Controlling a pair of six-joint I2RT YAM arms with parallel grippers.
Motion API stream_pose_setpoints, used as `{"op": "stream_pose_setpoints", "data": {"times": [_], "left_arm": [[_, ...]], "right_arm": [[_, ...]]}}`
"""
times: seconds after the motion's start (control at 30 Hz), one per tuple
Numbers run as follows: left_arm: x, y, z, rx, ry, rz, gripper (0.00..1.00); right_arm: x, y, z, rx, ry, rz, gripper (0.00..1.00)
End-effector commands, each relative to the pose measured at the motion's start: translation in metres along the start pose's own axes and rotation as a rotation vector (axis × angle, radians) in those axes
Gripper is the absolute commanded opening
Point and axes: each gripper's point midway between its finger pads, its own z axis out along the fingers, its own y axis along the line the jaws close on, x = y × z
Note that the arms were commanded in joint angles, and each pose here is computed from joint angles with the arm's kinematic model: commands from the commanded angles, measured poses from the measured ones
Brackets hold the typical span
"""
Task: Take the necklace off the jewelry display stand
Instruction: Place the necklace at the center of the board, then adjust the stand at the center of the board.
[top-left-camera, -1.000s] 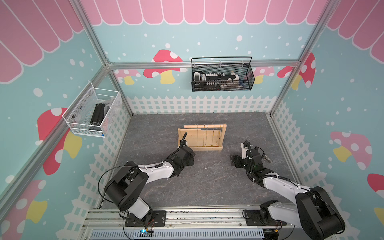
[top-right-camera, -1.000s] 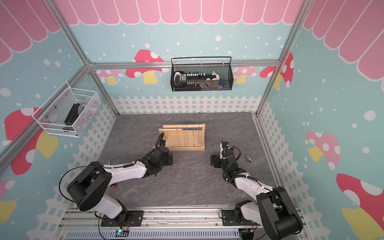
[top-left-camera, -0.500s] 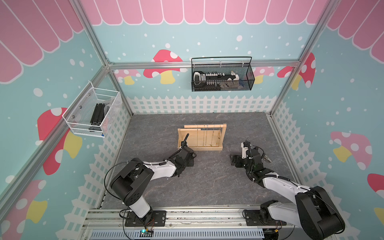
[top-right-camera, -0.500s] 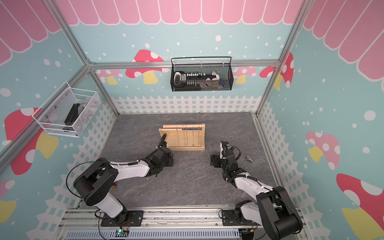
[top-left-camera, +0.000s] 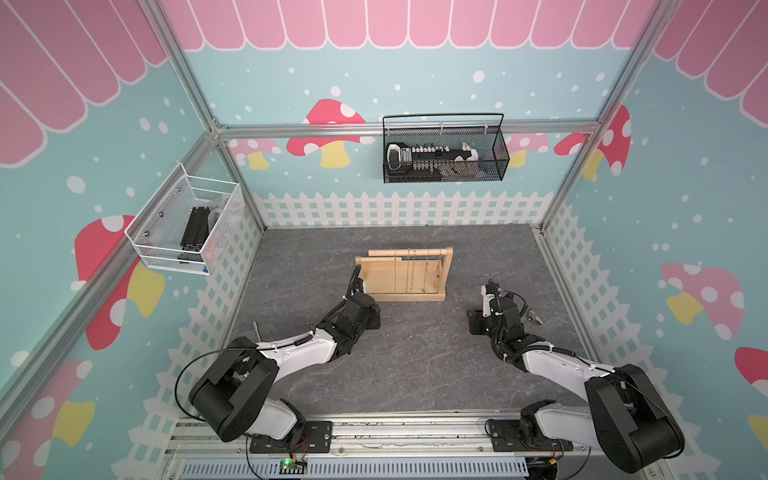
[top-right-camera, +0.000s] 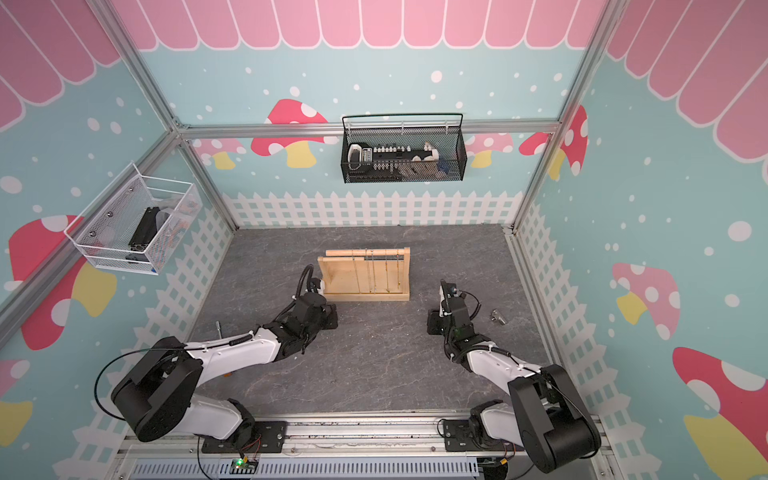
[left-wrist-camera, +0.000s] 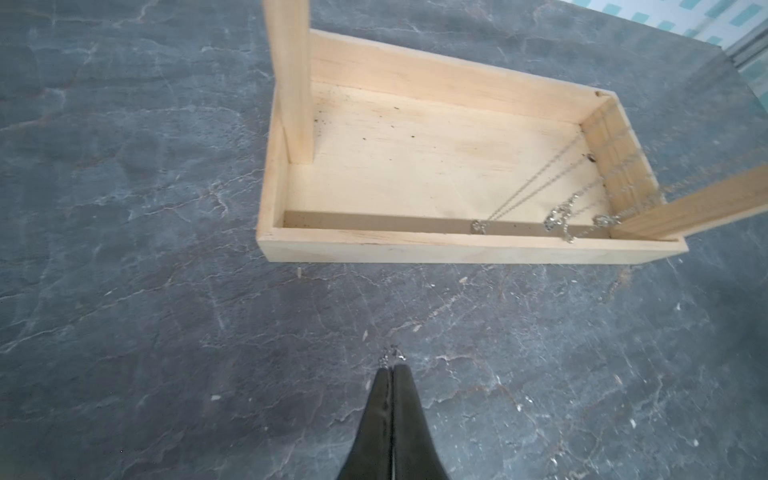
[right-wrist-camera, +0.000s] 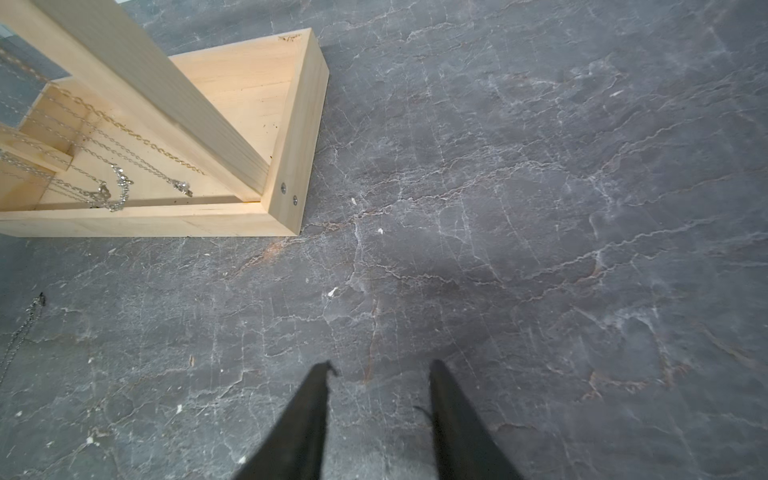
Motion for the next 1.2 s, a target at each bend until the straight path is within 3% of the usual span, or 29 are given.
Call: {"op": "stream_pose_setpoints", "data": {"times": [0.0,0.57,0.73,0.87,1.17], "left_arm": [[0.006,0.017,0.007,0.017,0.037,-0.056,0.0],[0.005,0.065,0.031,-0.01,0.102,-0.175,0.0],[0.009,0.067,0.041,0.012,0.115,-0.22,0.0],[0.015,0.069,0.052,0.031,0.138,-0.256,0.0],[0.015,0.068,0.073,0.064,0.154,-0.306,0.0]], "right_arm": [[-0.01,-0.005,0.006,0.044,-0.016,0.045,0.03],[-0.03,0.016,0.104,-0.042,0.076,0.282,0.0],[-0.026,0.024,0.13,-0.173,0.102,0.386,0.0],[-0.025,0.034,0.137,-0.28,0.095,0.428,0.0],[-0.01,0.045,0.119,-0.376,0.103,0.43,0.0]]}}
